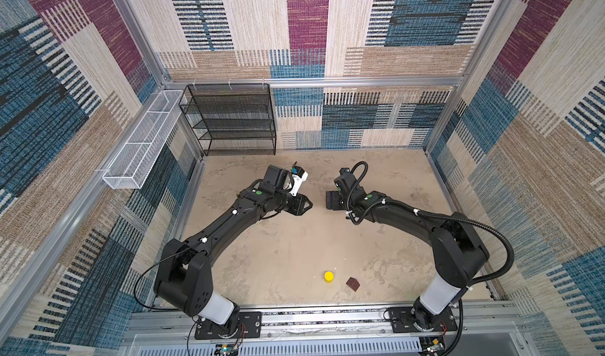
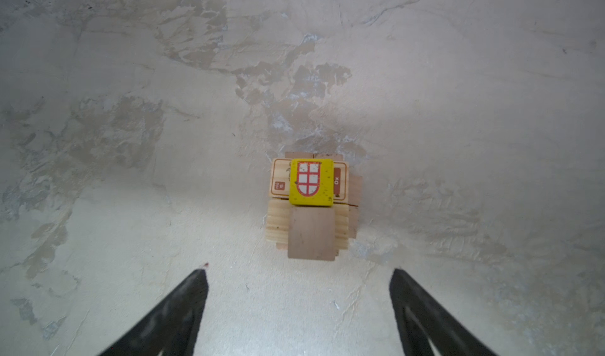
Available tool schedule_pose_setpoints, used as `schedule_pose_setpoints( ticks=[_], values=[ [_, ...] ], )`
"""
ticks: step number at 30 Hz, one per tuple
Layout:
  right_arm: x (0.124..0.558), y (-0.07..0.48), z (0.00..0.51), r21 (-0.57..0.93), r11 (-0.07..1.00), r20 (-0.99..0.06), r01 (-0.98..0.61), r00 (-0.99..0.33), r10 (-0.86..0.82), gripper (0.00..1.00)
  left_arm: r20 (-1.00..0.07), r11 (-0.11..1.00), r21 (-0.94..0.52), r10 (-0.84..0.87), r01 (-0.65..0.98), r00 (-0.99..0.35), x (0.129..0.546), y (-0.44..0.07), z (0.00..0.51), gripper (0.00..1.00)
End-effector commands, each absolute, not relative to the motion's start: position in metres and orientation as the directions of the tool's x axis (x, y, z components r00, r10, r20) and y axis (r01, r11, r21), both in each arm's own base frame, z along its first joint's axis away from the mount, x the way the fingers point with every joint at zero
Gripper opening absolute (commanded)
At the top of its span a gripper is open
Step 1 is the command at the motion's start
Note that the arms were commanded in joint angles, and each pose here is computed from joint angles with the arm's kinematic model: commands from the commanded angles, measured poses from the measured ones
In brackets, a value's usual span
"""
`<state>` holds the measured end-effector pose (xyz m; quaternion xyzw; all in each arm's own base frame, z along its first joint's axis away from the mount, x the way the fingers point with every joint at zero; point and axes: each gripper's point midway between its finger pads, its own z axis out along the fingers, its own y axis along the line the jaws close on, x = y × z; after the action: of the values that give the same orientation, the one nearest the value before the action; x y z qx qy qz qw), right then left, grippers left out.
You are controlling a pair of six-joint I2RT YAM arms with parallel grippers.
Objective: Build the wood block tower
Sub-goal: 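Draw the right gripper back toward the yellow cylinder while the left gripper swings nearer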
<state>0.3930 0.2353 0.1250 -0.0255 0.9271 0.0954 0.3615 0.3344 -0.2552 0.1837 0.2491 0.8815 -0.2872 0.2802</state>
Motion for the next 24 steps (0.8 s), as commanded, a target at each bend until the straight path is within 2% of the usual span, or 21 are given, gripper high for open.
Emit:
schedule_pose_setpoints(
  ticks=[1,14,24],
  values=[
    [0.388,0.237,0.132,0.184,0.973,-0.676,-0.137,-0.736,0.024,0.89,-0.655,0.710,-0.342,0.290,0.616,-0.698,0.335,-0.253,0.189,0.43],
    [0.352,0.240,0.150,0.273,0.920,-0.712,-0.280,-0.702,-0.002,0.72,-0.680,0.703,-0.326,0.289,0.631,-0.673,0.332,-0.252,0.201,0.42],
    [0.311,0.240,0.156,0.352,0.852,-0.720,-0.388,-0.694,-0.019,0.64,-0.710,0.685,-0.290,0.315,0.668,-0.630,0.327,-0.253,0.210,0.41]
  ],
)
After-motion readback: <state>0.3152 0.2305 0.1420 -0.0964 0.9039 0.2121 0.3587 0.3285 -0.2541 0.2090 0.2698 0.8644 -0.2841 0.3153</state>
